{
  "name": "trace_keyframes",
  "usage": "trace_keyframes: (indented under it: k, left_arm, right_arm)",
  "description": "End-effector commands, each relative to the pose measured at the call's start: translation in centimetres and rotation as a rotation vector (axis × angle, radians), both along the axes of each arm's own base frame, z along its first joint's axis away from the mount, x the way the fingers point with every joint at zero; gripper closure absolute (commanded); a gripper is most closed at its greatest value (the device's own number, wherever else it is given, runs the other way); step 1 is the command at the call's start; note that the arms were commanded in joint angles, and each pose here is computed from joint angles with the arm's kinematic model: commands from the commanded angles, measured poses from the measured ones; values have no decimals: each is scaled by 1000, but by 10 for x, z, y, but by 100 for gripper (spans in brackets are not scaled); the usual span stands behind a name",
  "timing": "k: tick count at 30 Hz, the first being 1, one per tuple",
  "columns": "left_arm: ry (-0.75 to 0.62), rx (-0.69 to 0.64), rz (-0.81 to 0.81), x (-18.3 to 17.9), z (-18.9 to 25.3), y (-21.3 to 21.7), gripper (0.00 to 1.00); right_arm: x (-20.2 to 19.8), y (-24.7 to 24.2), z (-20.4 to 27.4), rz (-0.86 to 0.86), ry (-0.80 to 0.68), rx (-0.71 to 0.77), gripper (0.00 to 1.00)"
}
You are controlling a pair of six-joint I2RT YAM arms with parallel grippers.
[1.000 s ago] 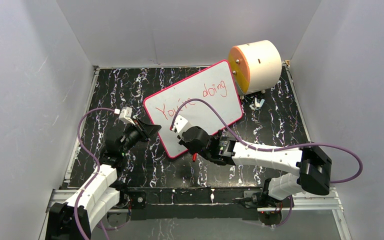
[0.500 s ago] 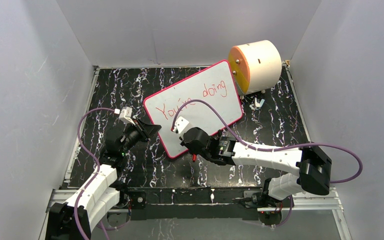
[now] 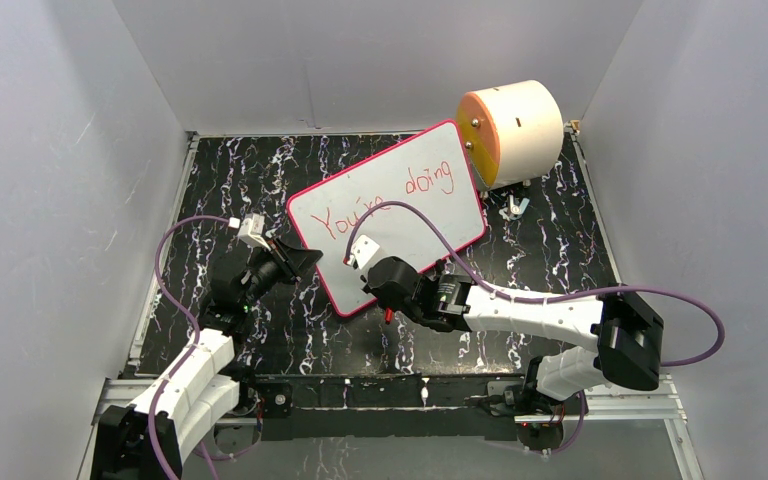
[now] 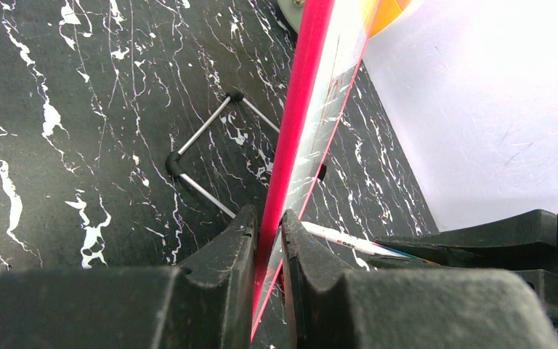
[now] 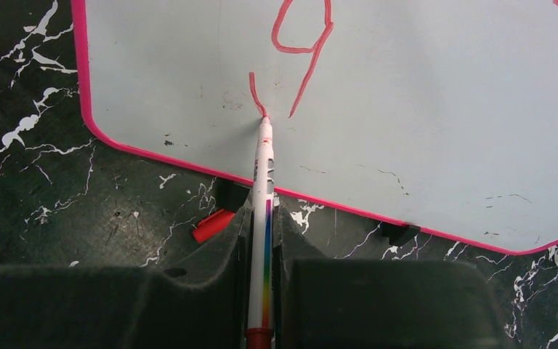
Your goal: Write a sentence on the whiteboard
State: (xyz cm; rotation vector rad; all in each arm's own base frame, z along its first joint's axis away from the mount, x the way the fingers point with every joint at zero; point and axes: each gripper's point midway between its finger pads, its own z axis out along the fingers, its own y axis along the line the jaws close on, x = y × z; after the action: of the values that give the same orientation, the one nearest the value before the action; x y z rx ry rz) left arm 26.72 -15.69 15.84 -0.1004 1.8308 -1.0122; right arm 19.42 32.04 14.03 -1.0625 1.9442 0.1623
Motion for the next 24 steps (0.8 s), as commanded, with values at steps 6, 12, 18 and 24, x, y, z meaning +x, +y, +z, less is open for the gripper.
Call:
trace_keyframes:
  k: [6, 12, 18, 24]
  left_arm:
    - [13, 9, 29, 5, 3, 4, 100]
    - [14, 10, 29, 5, 2, 4, 100]
    - [14, 9, 29, 5, 2, 4, 100]
    - [16, 7, 29, 5, 2, 4, 100]
  right_arm:
    - [18, -4, 14, -79, -67, 52, 100]
    - [21, -4, 17, -88, -79, 66, 100]
    - [24, -4, 23, -95, -100, 86, 100]
    - [26, -3, 29, -96, -115, 100, 100]
